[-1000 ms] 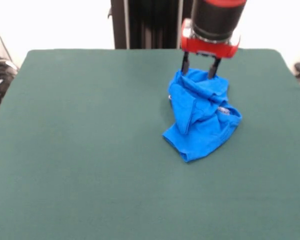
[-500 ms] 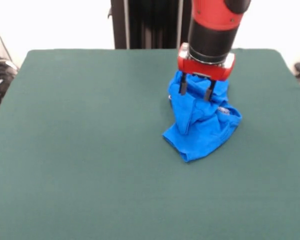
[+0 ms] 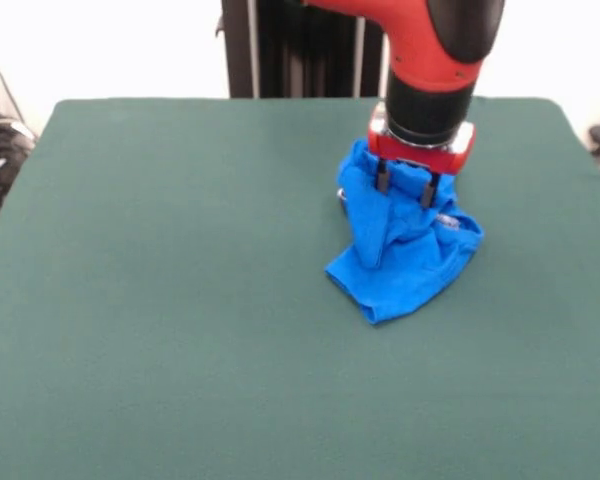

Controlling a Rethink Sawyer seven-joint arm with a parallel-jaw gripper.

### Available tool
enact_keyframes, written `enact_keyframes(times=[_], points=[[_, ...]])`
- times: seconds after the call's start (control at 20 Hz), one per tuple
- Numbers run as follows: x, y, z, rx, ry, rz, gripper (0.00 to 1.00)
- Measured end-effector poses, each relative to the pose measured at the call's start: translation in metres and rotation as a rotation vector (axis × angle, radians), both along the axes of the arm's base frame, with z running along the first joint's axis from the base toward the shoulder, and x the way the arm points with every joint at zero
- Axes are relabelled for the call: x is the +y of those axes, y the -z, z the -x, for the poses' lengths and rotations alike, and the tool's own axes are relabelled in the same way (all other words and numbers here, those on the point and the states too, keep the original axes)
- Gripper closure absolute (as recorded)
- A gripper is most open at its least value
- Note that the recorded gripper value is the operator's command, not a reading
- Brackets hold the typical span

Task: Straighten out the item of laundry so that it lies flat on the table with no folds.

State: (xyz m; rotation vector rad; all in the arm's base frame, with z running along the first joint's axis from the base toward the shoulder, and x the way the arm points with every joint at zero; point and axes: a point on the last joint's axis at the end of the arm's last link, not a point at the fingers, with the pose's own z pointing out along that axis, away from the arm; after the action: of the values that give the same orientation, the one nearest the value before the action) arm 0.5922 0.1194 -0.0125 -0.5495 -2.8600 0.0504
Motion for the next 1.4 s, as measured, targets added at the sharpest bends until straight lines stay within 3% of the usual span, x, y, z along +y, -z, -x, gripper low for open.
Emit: enact_keyframes(times=[0.15,0.5,0.85,1.2,1.25,1.4], points=[[0.013,0.012,0.010,0.009,0.044,-0.021,0.00],[0.038,0.013,0.018,0.007,0.074,-0.032,0.00],[0.070,0.018,0.016,-0.013,0.144,-0.048,0.00],[0.075,0.032,0.016,-0.053,0.180,-0.020,0.00],[0.074,0.032,0.017,-0.054,0.187,-0.017,1.00],[0.073,0.032,0.017,-0.057,0.190,-0.012,1.00]])
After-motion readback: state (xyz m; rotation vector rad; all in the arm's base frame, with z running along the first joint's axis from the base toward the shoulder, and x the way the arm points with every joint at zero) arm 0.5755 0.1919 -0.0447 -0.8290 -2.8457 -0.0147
